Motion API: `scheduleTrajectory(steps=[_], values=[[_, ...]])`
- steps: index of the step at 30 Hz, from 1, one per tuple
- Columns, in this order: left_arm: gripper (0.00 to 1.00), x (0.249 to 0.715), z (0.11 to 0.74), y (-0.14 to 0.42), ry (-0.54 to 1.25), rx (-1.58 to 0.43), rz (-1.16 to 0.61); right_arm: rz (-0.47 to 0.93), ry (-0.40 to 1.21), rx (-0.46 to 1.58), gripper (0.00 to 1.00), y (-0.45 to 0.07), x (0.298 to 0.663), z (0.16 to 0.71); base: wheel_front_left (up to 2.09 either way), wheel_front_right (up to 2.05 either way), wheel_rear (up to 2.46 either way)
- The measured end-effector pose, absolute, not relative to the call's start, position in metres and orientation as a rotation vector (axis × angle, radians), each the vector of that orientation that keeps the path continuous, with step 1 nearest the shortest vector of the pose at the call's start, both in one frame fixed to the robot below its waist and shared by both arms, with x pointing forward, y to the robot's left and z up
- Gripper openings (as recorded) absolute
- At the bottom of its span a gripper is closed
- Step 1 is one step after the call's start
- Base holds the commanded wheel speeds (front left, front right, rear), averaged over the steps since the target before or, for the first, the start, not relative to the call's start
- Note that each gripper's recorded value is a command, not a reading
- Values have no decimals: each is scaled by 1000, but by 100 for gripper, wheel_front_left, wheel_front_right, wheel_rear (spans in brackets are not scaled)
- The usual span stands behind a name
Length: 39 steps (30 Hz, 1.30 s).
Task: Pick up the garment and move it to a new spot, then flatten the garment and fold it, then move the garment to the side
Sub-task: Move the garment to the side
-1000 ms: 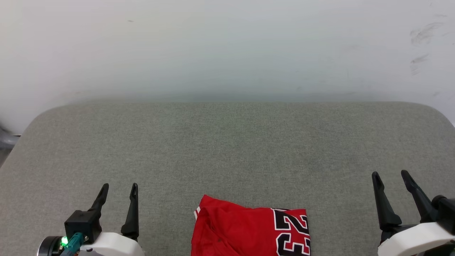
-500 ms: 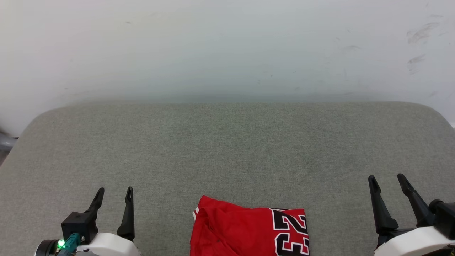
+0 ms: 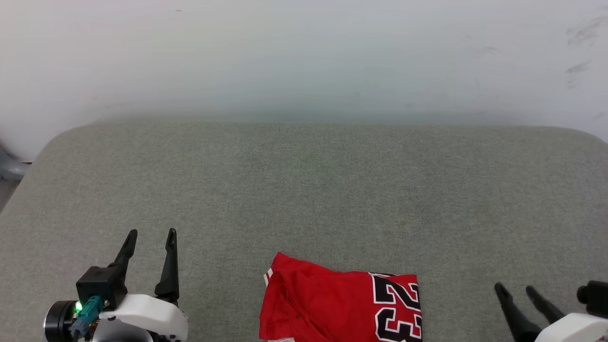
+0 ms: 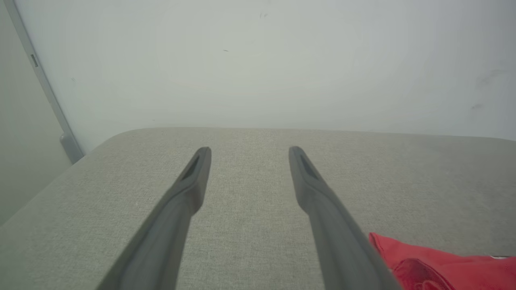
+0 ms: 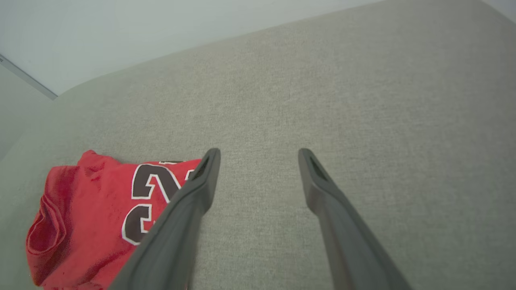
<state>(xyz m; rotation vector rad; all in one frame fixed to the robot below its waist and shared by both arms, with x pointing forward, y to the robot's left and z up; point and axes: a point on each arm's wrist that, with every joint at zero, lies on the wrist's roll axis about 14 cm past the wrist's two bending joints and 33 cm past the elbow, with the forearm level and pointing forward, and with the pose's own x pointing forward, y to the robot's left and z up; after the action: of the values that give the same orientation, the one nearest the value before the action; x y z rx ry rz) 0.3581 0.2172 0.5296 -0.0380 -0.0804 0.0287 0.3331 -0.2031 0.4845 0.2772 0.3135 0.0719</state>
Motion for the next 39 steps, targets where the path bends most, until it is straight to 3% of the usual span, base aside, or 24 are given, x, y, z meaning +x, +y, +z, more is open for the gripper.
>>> scheduleTrajectory(steps=[4, 11, 27, 28, 29, 30, 31, 39], values=[[100, 359, 527, 217, -77, -50, 36, 144, 537, 331, 100, -184, 320, 443, 0, 0, 0], [100, 369, 525, 219, -77, -60, 52, 307, 782, 403, 100, -133, 307, 402, 0, 0, 0], [100, 383, 507, 232, -44, -71, 101, 487, 976, 413, 100, -78, 326, 359, 0, 0, 0], [100, 382, 507, 232, -44, -73, 103, 488, 979, 414, 86, -78, 326, 358, 0, 0, 0], [100, 382, 507, 233, -44, -73, 107, 487, 983, 415, 42, -78, 326, 357, 0, 0, 0], [100, 382, 507, 233, -46, -74, 105, 490, 982, 410, 16, -77, 326, 357, 0, 0, 0], [100, 382, 507, 233, -47, -72, 105, 490, 979, 407, 0, -77, 327, 357, 0, 0, 0], [100, 370, 512, 233, -63, -69, 103, 508, 913, 358, 0, -78, 327, 374, 0, 0, 0]])
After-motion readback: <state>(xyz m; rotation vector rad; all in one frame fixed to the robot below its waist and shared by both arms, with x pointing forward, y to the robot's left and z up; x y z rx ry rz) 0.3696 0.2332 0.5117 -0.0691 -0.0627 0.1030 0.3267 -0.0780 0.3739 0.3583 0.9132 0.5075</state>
